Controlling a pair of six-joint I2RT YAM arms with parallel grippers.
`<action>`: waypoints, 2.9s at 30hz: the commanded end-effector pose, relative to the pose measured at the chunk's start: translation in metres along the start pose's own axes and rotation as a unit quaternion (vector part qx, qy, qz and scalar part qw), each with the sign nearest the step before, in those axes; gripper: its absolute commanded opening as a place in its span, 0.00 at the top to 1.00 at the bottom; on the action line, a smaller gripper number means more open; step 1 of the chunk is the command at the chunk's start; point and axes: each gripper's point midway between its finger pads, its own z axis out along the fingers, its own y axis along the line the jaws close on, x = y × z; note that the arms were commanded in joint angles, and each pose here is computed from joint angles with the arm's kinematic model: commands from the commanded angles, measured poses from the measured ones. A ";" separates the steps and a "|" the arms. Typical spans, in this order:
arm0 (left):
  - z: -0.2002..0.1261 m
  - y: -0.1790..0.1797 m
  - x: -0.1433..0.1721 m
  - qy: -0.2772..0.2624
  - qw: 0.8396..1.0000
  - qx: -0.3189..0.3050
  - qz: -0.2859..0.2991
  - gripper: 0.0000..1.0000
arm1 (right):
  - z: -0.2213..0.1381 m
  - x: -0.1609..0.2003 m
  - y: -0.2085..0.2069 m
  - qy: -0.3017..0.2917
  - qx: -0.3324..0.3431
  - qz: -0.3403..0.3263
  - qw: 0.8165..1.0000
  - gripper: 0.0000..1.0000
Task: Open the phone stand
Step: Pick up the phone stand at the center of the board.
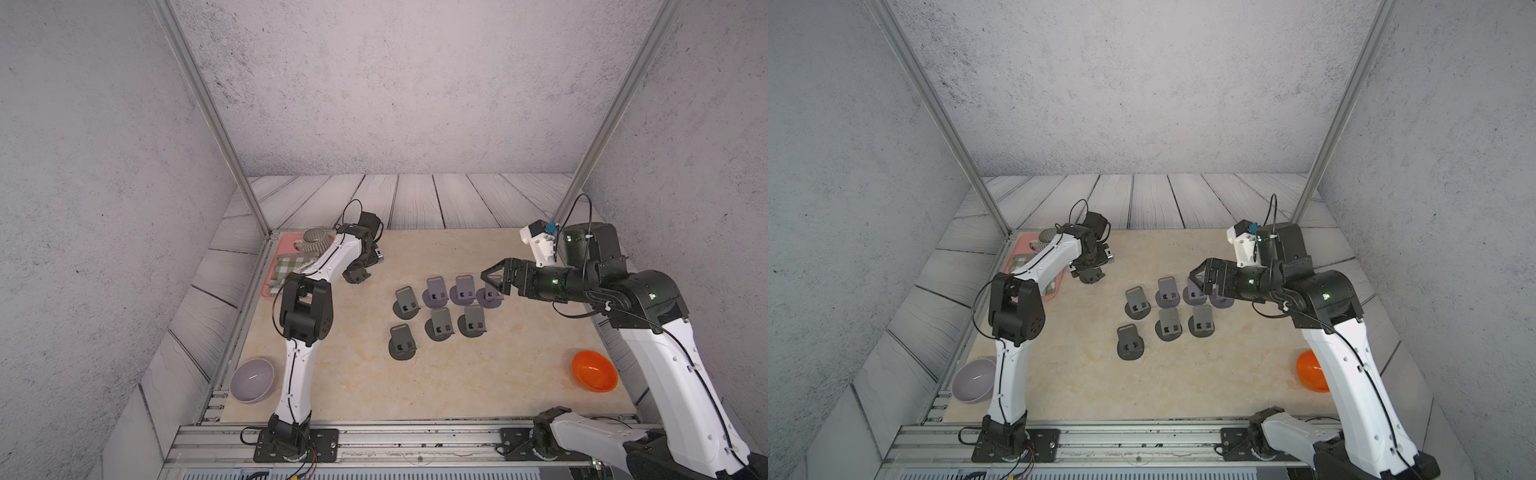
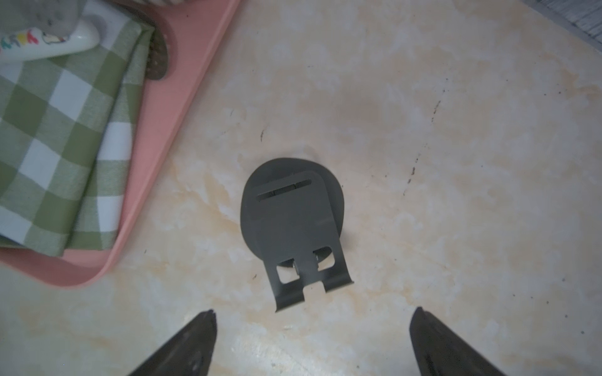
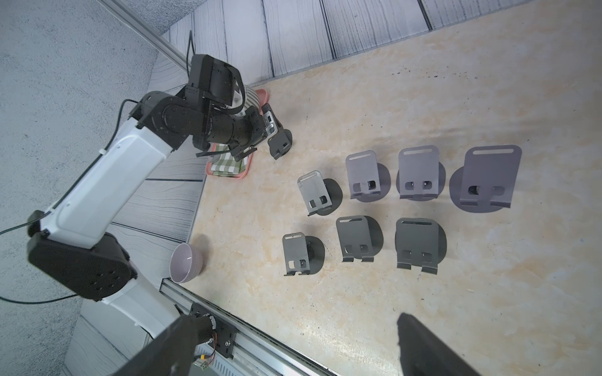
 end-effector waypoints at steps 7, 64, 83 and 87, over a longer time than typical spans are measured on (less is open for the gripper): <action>0.018 0.026 0.015 0.053 0.994 -0.097 -0.005 0.04 | -0.013 0.019 -0.012 0.000 0.027 0.022 0.999 0.01; -0.056 0.042 0.052 0.052 0.996 0.045 0.047 0.53 | 0.036 0.023 -0.027 0.029 0.023 0.021 0.999 0.01; -0.156 0.066 0.127 0.041 0.964 0.227 0.134 0.53 | 0.101 0.005 -0.011 0.066 -0.052 0.063 0.995 0.01; -0.182 0.055 0.144 0.043 0.943 0.278 0.175 0.53 | 0.118 0.004 -0.004 0.075 -0.070 0.070 0.992 0.01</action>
